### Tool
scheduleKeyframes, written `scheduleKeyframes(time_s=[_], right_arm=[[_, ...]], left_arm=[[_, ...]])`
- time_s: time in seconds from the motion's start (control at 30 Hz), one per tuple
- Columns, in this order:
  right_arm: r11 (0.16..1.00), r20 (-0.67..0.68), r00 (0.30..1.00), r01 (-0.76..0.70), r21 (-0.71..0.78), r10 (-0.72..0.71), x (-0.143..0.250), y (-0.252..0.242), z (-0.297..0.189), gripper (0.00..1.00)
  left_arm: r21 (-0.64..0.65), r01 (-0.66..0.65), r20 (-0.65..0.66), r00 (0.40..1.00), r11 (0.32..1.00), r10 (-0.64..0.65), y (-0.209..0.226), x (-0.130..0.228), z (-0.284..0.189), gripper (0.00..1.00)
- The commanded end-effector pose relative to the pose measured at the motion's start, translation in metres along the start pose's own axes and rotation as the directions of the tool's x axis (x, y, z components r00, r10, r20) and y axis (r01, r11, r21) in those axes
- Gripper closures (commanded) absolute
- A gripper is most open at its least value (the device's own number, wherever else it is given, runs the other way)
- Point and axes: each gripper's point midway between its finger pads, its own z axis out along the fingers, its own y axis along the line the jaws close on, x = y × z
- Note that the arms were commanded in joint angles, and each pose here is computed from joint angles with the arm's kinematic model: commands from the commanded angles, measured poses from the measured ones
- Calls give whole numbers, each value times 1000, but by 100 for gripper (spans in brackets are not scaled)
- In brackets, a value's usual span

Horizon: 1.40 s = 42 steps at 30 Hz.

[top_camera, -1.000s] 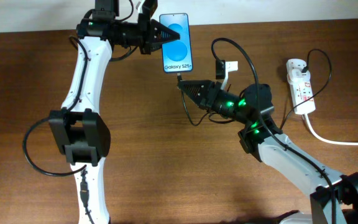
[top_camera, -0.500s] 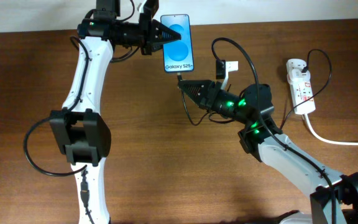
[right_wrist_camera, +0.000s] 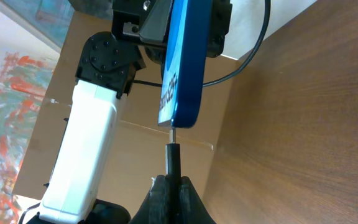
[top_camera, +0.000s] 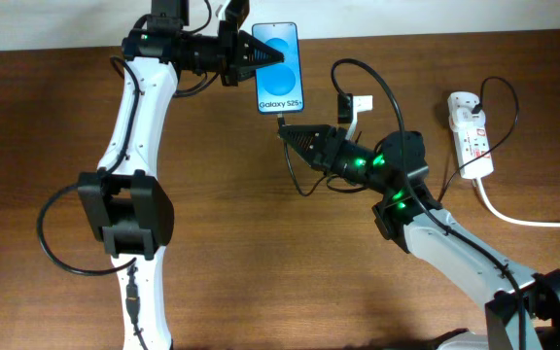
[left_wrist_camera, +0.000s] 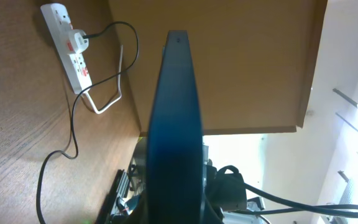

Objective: Plug charger to phone and switch on socket
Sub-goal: 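Push the plug up into the phone's port with the right gripper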

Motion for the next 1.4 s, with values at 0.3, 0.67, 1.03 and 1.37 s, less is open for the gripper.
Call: scheduleKeyframes(time_s=[0.3, 0.67, 1.03, 1.37], right_arm=[[1000, 40, 999, 11, 13, -11, -12, -5, -5, 96], [1000, 56, 998, 11, 18, -12, -19, -7, -8, 96], [1000, 61, 998, 11, 19, -12, -19, -7, -8, 96], [1000, 88, 996, 12, 26, -14, -25, -9, -10, 96]], left_arm=[[61, -49, -41, 998, 997, 51, -15, 8, 5, 100], [62, -48, -47, 998, 997, 51, -15, 9, 8, 100], [68, -52, -66, 996, 996, 56, -17, 13, 18, 100], [82, -118, -96, 987, 990, 126, -19, 21, 35, 100]])
